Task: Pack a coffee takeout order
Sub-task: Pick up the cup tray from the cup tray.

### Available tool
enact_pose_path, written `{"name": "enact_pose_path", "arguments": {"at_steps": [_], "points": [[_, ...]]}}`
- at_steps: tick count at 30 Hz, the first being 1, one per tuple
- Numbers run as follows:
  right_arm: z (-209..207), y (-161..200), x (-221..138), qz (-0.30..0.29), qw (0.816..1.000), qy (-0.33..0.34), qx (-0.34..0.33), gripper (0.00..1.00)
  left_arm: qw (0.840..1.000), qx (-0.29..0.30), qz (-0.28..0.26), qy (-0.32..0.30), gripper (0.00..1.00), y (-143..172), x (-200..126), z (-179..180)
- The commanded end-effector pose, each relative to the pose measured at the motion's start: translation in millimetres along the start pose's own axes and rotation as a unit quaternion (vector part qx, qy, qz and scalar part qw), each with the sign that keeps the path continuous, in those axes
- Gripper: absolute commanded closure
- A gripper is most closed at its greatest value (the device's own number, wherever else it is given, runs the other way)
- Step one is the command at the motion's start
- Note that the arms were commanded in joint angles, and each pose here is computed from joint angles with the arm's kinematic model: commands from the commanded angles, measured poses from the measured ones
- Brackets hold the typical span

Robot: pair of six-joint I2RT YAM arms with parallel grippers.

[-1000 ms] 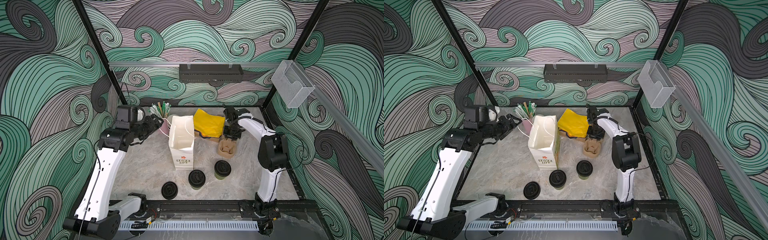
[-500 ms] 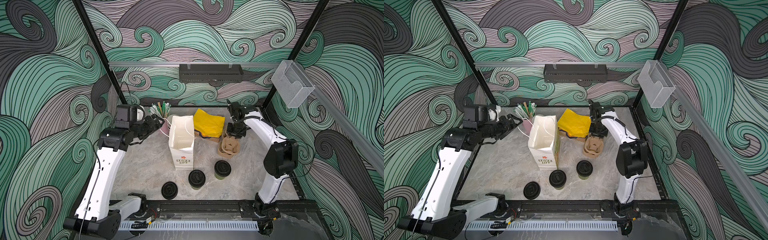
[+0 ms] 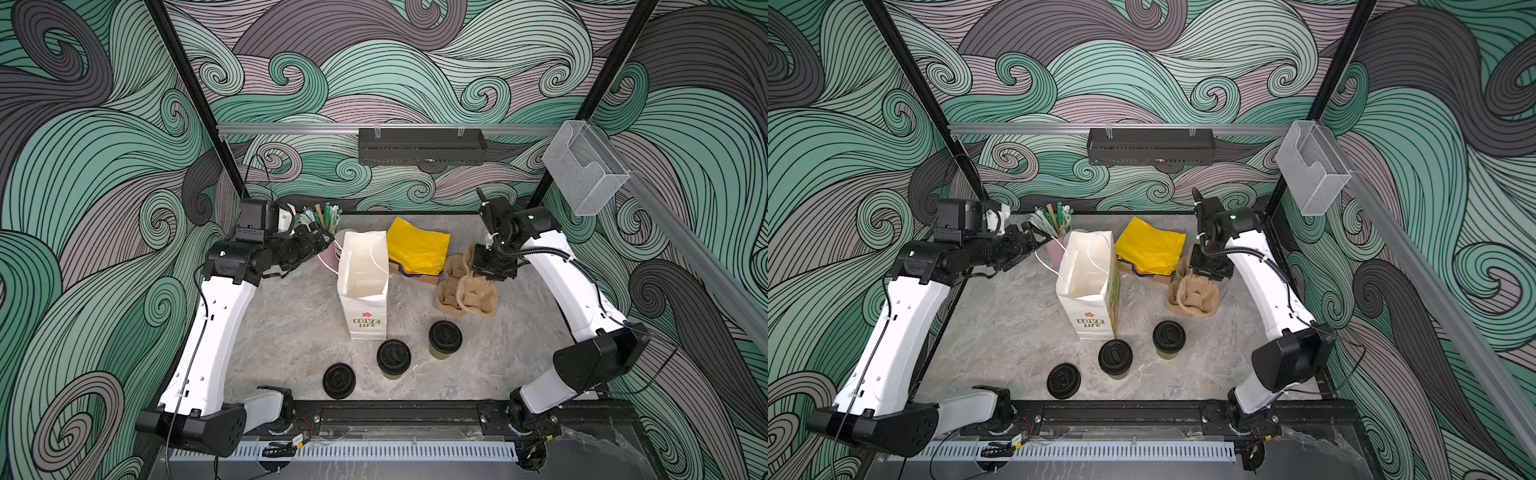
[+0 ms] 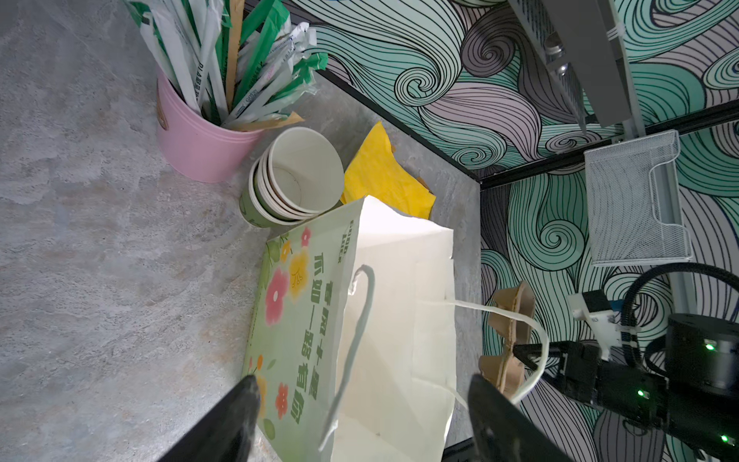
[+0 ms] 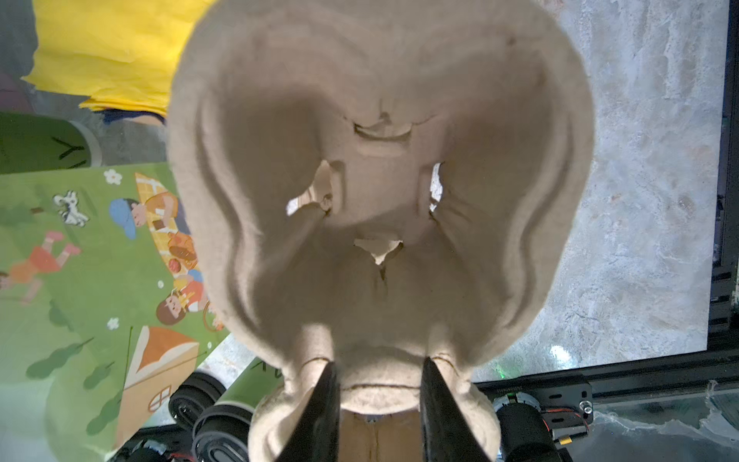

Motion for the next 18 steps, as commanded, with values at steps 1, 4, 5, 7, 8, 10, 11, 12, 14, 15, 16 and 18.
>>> {"name": "enact_pose_path", "arguments": {"at_steps": [1, 4, 5, 7, 8, 10, 11, 12, 14, 15, 16, 18], "points": [[-2, 25, -24, 0.023, 0.999, -0.018, -0.019, 0.71, 0.999, 0.011, 0.030, 0.002, 0.16, 2, -2, -1], [0, 41, -40, 0.021, 0.998, -0.038, -0.035, 0.71, 0.999, 0.016, 0.041, -0.005, 0.19, 5, 1, 3], [1, 45, -46, 0.019, 0.998, -0.045, -0.035, 0.71, 0.999, 0.016, 0.045, -0.007, 0.21, 6, 3, 4], [6, 53, -55, 0.013, 0.997, -0.063, -0.039, 0.71, 0.999, 0.017, 0.050, -0.002, 0.28, 7, 5, 4], [8, 57, -59, 0.011, 0.997, -0.071, -0.041, 0.71, 0.999, 0.017, 0.052, -0.001, 0.32, 7, 5, 4], [14, 62, -66, 0.006, 0.995, -0.087, -0.045, 0.71, 0.998, 0.017, 0.055, 0.005, 0.39, 8, 6, 3], [17, 65, -70, 0.001, 0.994, -0.093, -0.049, 0.71, 0.998, 0.017, 0.055, 0.008, 0.44, 8, 6, 3], [20, 67, -73, 0.000, 0.994, -0.099, -0.053, 0.71, 0.998, 0.016, 0.055, 0.010, 0.50, 9, 6, 3], [28, 71, -81, -0.004, 0.991, -0.114, -0.064, 0.71, 0.998, 0.014, 0.057, 0.019, 0.61, 10, 6, 2], [31, 73, -84, -0.007, 0.990, -0.121, -0.069, 0.71, 0.998, 0.013, 0.057, 0.020, 0.65, 11, 5, 2], [35, 75, -87, -0.009, 0.989, -0.128, -0.076, 0.71, 0.998, 0.013, 0.055, 0.020, 0.68, 11, 5, 2], [43, 79, -94, -0.014, 0.986, -0.141, -0.091, 0.71, 0.998, 0.012, 0.051, 0.022, 0.74, 13, 5, 3]]}}
Point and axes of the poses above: each gripper's point midway between its finger pads, its own x axis out along the fingers, its own z axis along the line the jaws close on, y = z × x, the point moved 8 cm from there along -x, back along the fingers, and after that the axes turned 2 degrees about x, right-handed, at the moved point
